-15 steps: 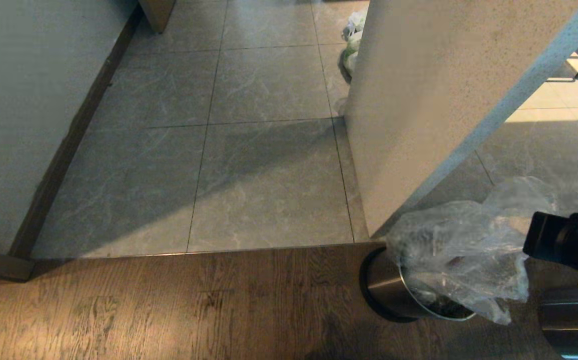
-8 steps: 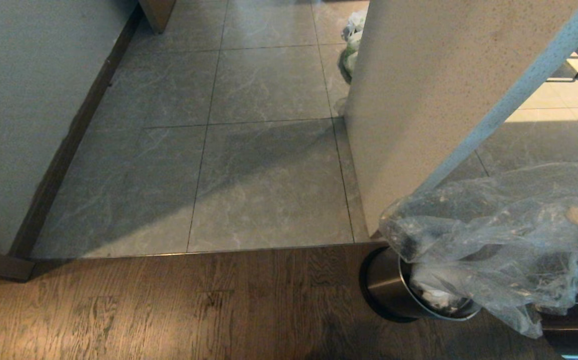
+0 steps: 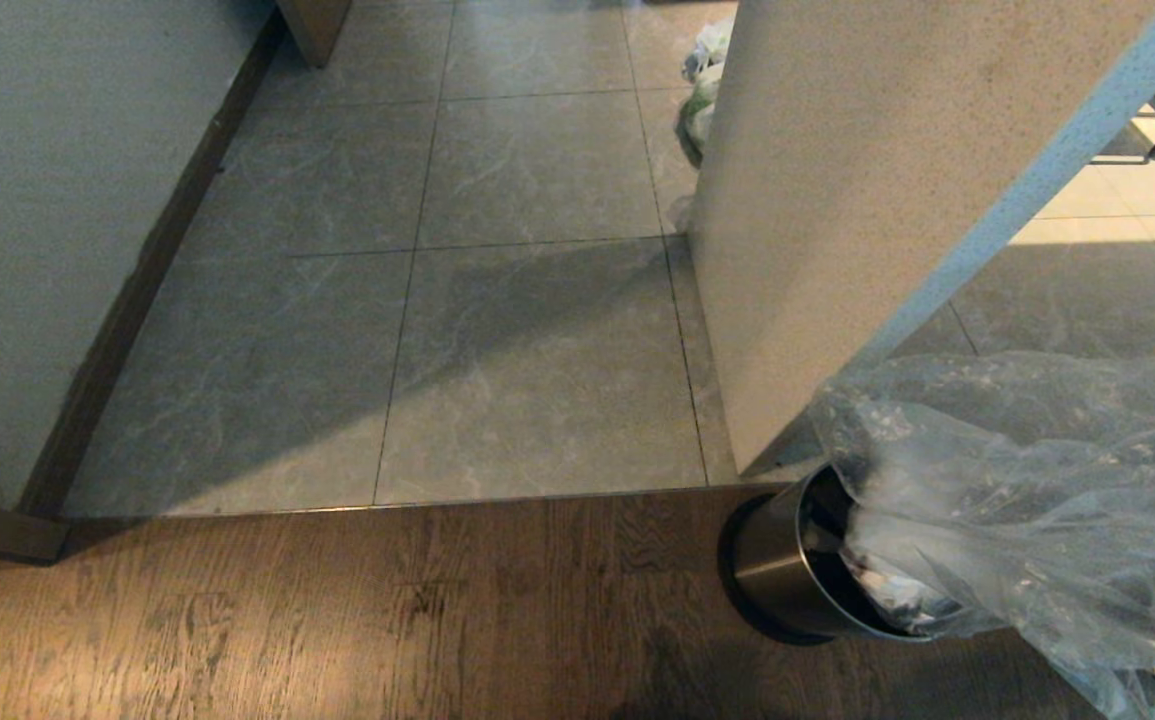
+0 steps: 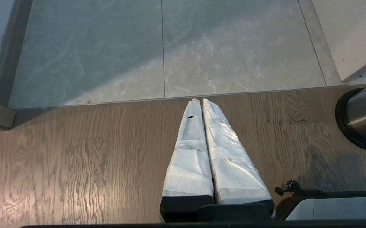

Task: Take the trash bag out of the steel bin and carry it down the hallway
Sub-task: Pick up the trash bag

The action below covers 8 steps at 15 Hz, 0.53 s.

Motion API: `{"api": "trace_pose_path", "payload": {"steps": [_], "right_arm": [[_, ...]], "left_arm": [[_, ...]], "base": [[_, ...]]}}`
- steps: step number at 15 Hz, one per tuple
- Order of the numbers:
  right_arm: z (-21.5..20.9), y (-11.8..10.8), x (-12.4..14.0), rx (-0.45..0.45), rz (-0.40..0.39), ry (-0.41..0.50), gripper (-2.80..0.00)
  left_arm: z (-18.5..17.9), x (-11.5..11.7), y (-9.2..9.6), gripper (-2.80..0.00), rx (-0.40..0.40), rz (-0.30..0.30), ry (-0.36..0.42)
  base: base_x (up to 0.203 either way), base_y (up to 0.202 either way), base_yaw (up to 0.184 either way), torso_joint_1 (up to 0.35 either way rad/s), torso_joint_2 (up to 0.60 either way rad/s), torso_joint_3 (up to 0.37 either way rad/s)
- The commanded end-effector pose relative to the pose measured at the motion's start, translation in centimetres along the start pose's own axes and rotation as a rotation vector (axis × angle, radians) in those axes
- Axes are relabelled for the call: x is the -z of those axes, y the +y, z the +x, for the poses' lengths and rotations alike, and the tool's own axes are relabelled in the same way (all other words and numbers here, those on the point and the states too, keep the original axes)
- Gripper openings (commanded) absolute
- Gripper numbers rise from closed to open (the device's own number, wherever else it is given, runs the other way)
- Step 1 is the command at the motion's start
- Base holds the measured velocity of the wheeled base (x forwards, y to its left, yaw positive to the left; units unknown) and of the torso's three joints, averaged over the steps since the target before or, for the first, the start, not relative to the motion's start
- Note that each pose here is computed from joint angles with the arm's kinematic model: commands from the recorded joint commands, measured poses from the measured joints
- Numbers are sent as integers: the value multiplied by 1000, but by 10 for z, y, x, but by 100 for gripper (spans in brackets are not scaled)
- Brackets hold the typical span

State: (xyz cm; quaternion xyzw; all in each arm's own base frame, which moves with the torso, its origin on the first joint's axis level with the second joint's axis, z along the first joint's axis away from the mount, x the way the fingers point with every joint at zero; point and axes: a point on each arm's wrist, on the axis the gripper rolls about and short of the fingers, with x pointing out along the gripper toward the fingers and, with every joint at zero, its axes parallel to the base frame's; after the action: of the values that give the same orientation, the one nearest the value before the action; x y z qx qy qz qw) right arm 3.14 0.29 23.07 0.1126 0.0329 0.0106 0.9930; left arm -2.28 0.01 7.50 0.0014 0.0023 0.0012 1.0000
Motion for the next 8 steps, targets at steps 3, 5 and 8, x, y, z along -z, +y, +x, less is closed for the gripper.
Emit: {"api": "trace_pose_path", "payload": {"steps": [3,5,8], "right_arm": [[-38,-8,5,25,17,-81,-280],[-52,-9,12,29,12,-78,-280],[-73,-12,34,63,-28,-41,-280]], "left_arm": [[0,0,0,-280,-1,0,0],[0,0,0,-280,-1,0,0],[0,0,0,-280,-1,0,0]], "base": [[0,0,0,0,0,0],[0,0,0,0,0,0],[0,0,0,0,0,0]]}}
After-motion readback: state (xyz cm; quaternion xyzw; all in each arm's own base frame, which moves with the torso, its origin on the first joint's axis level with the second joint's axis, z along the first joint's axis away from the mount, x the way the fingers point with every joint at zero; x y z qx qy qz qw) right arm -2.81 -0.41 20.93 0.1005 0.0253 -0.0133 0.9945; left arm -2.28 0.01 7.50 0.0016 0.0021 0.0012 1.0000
